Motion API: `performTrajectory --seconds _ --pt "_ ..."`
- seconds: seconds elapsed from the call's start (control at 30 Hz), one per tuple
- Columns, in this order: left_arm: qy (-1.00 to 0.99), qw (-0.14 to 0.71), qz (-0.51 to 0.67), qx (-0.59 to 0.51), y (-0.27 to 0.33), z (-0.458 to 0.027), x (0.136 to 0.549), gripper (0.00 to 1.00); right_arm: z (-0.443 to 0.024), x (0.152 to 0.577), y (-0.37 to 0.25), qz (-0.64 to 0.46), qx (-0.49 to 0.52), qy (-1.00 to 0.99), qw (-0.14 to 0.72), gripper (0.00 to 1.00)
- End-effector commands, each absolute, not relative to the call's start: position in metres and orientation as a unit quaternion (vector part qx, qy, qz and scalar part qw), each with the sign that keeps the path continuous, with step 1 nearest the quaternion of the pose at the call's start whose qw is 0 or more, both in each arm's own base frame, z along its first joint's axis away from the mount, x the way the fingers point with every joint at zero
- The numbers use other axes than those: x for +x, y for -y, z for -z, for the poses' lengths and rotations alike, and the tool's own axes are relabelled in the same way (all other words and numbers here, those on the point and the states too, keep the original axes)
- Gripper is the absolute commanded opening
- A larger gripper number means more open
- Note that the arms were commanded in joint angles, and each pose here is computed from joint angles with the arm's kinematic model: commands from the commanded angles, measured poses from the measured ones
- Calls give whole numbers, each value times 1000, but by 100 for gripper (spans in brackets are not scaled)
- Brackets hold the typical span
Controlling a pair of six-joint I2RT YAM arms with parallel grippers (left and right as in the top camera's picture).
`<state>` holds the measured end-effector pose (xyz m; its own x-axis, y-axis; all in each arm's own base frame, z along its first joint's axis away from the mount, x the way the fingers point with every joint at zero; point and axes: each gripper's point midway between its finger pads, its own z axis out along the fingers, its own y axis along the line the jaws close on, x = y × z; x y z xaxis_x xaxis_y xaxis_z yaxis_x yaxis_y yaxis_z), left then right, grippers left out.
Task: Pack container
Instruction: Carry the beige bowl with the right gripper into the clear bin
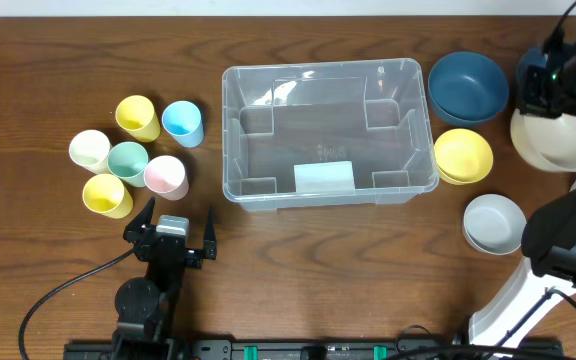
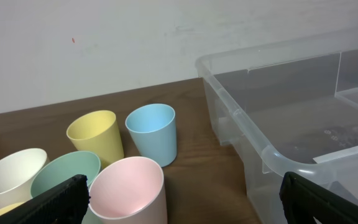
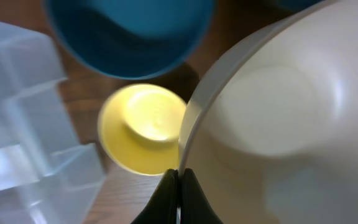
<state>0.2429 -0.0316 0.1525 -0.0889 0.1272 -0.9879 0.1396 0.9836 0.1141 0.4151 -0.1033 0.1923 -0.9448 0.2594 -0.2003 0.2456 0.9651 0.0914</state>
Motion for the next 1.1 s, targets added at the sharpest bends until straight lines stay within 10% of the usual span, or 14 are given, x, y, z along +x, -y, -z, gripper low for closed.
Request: performTrajectory --seconds 0.0,0.43,1.07 --pt "-753 651 0 92 30 -137 242 98 -256 421 64 -57 81 -977 189 1" --pt "-753 651 0 92 30 -137 242 98 -334 392 -141 -88 -176 -934 298 1" --pt "-753 651 0 92 30 -137 242 98 -204 430 -232 -9 -243 -949 203 1"
